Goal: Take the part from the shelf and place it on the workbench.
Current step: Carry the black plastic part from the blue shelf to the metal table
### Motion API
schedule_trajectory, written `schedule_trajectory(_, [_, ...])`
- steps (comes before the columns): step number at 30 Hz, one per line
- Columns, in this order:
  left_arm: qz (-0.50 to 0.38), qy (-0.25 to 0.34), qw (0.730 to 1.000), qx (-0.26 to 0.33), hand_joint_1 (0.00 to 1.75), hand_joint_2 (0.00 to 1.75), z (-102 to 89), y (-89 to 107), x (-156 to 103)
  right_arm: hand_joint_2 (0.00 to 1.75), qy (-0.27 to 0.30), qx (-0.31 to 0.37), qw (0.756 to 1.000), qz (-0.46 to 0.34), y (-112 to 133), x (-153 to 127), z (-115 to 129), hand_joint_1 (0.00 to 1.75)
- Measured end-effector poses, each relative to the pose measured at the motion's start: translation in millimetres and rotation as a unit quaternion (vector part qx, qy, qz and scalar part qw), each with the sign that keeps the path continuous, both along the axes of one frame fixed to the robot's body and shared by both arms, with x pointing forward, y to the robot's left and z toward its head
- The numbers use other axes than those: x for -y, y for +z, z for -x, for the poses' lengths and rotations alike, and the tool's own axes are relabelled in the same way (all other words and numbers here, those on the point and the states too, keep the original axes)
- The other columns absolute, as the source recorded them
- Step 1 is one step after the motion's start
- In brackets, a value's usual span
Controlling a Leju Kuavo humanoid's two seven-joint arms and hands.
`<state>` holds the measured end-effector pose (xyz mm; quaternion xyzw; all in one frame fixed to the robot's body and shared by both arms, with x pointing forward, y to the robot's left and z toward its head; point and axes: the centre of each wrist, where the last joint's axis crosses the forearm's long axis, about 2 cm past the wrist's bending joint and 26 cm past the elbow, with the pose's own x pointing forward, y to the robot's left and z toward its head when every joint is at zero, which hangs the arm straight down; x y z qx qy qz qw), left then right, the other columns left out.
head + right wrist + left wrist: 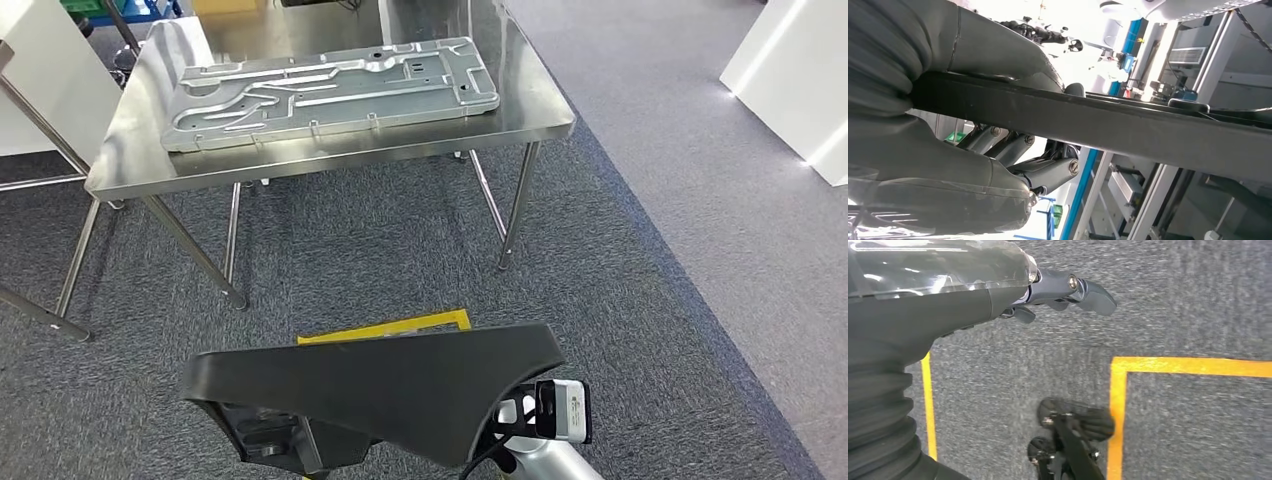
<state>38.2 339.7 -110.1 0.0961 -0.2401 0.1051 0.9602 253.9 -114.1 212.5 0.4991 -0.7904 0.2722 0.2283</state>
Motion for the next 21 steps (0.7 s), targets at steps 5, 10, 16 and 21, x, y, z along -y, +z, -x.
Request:
schedule_trajectory(5, [-0.001,0.000,1.000,0.001,0.00,1.75,0.1,0.1,-1.2,1.75,0.004,0.000,1.000,0.000,0.0,0.1,0.6,1.75])
schedule_trajectory(10, [-0.001,0.000,1.000,0.001,0.00,1.75,0.6,0.0,-1.3,1.75,0.002,0.001,1.000,-0.001,0.6,1.3,0.1,1.75])
schedule_trajectory(16, [-0.001,0.000,1.000,-0.001,0.00,1.75,3.3,-0.2,-1.0,1.75,-0.001,-0.005,1.000,0.002,-4.0,3.3,2.3,1.75])
schedule_trajectory(21, [-0.001,-0.001,1.000,0.003,0.00,1.75,0.4,0.0,-0.3,1.75,-0.002,-0.005,1.000,0.004,-5.2,5.4,3.3,1.75])
